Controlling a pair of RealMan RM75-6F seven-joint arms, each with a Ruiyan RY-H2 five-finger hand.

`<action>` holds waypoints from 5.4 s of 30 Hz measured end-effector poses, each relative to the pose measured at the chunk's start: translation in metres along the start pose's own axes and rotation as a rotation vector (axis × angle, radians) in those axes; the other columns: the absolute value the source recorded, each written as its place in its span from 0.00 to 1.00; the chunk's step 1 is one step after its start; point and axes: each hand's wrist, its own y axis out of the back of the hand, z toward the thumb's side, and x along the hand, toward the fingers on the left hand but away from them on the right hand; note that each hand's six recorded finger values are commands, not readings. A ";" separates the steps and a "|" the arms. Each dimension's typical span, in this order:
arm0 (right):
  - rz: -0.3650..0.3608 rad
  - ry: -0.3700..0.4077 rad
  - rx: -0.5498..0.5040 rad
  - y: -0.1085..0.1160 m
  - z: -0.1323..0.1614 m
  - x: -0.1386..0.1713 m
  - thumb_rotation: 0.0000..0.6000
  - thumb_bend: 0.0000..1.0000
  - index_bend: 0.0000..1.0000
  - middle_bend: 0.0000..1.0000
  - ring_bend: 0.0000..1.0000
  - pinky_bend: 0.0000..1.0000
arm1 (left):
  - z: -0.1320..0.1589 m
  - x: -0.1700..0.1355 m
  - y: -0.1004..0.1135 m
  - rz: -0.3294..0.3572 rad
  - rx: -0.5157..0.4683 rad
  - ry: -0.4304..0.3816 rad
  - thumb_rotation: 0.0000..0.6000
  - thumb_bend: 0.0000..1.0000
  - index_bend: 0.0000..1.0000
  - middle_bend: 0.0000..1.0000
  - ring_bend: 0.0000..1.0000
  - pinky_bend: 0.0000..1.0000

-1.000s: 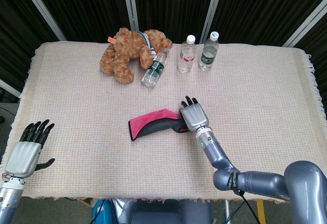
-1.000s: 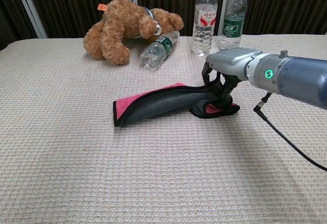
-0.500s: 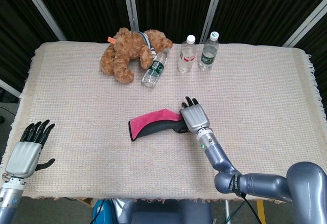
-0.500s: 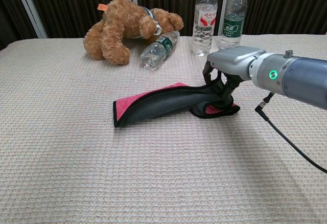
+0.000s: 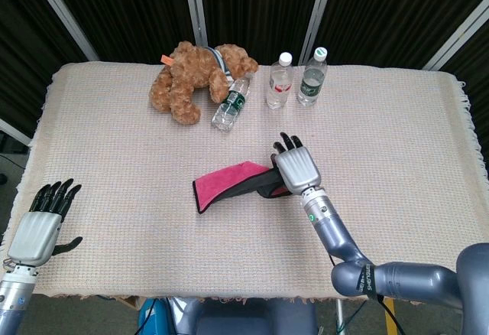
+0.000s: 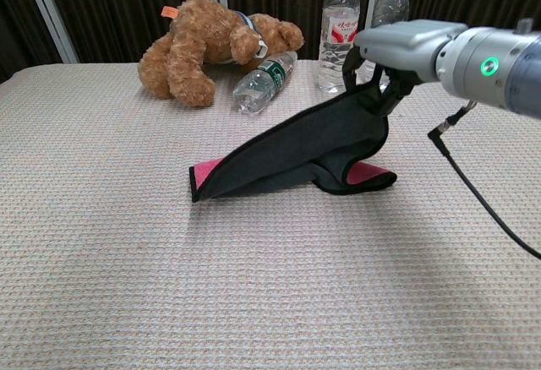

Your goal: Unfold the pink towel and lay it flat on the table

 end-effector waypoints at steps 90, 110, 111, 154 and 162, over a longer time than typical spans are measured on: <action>-0.239 -0.598 0.018 0.193 0.031 0.006 1.00 0.53 0.66 0.27 0.09 0.18 | 0.129 0.119 -0.016 0.068 -0.287 -0.188 1.00 0.03 0.14 0.04 0.00 0.00; -0.141 -0.457 -0.629 0.164 0.045 -0.006 1.00 0.53 0.66 0.27 0.09 0.19 | 0.151 0.128 -0.012 0.108 -0.337 -0.216 1.00 0.03 0.14 0.04 0.00 0.00; -0.140 -0.453 -0.669 0.163 0.045 -0.007 1.00 0.53 0.66 0.27 0.09 0.19 | 0.151 0.128 -0.012 0.108 -0.338 -0.215 1.00 0.03 0.14 0.04 0.00 0.00; -0.204 -0.400 -0.980 0.185 0.036 -0.002 1.00 0.53 0.66 0.27 0.09 0.20 | 0.255 0.191 -0.006 0.305 -0.391 -0.375 1.00 0.04 0.00 0.00 0.00 0.00; -0.190 -0.391 -1.001 0.187 0.035 0.003 1.00 0.53 0.66 0.27 0.09 0.21 | 0.255 0.197 -0.022 0.318 -0.357 -0.364 1.00 0.04 0.00 0.00 0.00 0.00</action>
